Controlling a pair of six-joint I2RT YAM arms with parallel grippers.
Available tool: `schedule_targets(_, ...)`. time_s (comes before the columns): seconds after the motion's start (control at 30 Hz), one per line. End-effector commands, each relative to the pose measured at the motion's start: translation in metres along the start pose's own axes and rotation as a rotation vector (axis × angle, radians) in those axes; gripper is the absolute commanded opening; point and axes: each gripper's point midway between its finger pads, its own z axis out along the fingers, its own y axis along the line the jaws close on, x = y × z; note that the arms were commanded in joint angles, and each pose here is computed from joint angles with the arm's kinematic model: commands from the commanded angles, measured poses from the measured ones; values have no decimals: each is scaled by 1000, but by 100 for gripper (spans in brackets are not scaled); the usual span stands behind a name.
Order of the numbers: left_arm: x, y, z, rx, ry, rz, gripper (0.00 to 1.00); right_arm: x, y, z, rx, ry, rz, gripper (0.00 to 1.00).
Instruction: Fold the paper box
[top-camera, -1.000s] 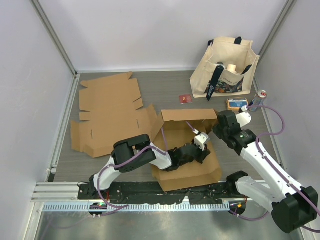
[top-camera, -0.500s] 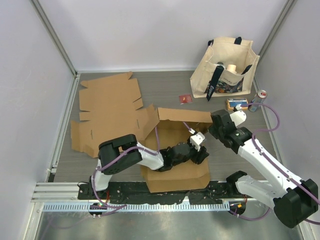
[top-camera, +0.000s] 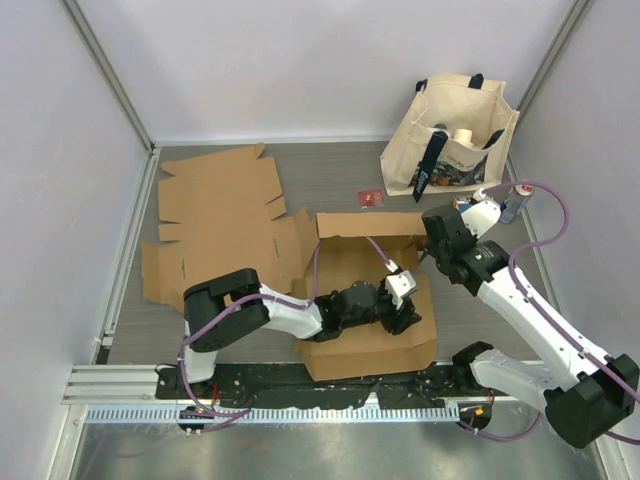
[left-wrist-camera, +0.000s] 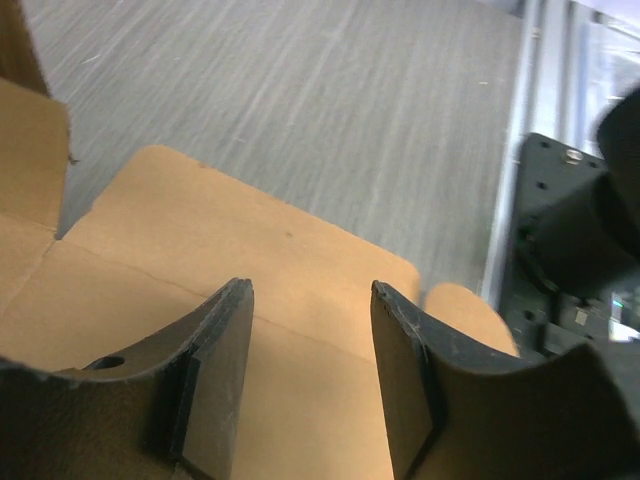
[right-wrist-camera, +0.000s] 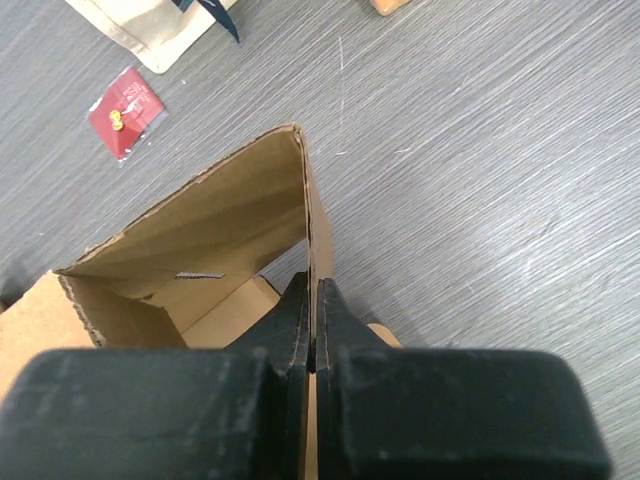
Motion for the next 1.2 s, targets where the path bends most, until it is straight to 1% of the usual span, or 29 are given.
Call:
schedule_targets(0.0,-37,-33,-21,160,-59,46,56,-26,3,3,37,-105,-27,1)
schedule_targets(0.13,-30,-44,-30,229,-6,48,57,-22,4,9,50,-101,-27,1)
schedule_targets(0.17,-29,-54,-32,284,7,47,58,-20,5,10,47,-96,-19,1)
schedule_targets(0.23,-17,-62,-31,335,58,29,56,-19,6,12,47,-95,-16,1)
schedule_targets(0.3,-12,-73,-34,401,72,2,55,-21,7,13,54,-105,-25,1)
schedule_targets(0.37,-14,-77,-39,417,51,-34,55,-24,7,14,65,-117,-38,1)
schedule_targets(0.47,-32,-68,-50,352,-4,-41,53,-28,5,15,77,-135,-53,1)
schedule_targets(0.5,-37,-61,-52,304,-19,-40,53,-28,5,15,81,-135,-58,1)
schedule_targets(0.53,-51,-48,-59,221,-49,-18,54,-29,6,15,80,-137,-59,1)
schedule_targets(0.6,-64,-26,-65,99,-67,0,59,-29,8,16,71,-136,-58,1)
schedule_targets(0.63,-74,1,-72,-41,-83,-6,61,-28,10,16,60,-126,-65,1)
schedule_targets(0.67,-82,15,-79,-109,-102,-38,62,-27,13,17,54,-124,-67,2)
schedule_targets(0.73,-82,69,-99,-329,-123,-119,66,-25,16,18,43,-112,-67,2)
schedule_targets(0.77,-98,88,-116,-417,-193,-204,69,-25,17,18,40,-109,-66,2)
schedule_targets(0.8,-105,113,-128,-479,-236,-237,70,-24,18,18,36,-104,-67,2)
schedule_targets(0.83,-98,124,-136,-509,-241,-246,71,-23,18,18,32,-102,-66,3)
schedule_targets(0.87,-104,135,-145,-564,-275,-249,72,-22,19,18,28,-98,-62,3)
schedule_targets(0.93,-106,153,-154,-644,-276,-228,73,-21,20,18,21,-93,-56,3)
schedule_targets(0.97,-106,164,-161,-707,-279,-222,72,-20,21,18,16,-88,-56,3)
schedule_targets(1.03,-106,176,-169,-772,-281,-198,71,-21,22,19,15,-89,-56,4)
schedule_targets(1.1,-108,185,-178,-831,-309,-186,70,-21,23,18,12,-86,-58,4)
schedule_targets(1.17,-105,193,-182,-878,-303,-181,66,-21,24,18,8,-85,-57,4)
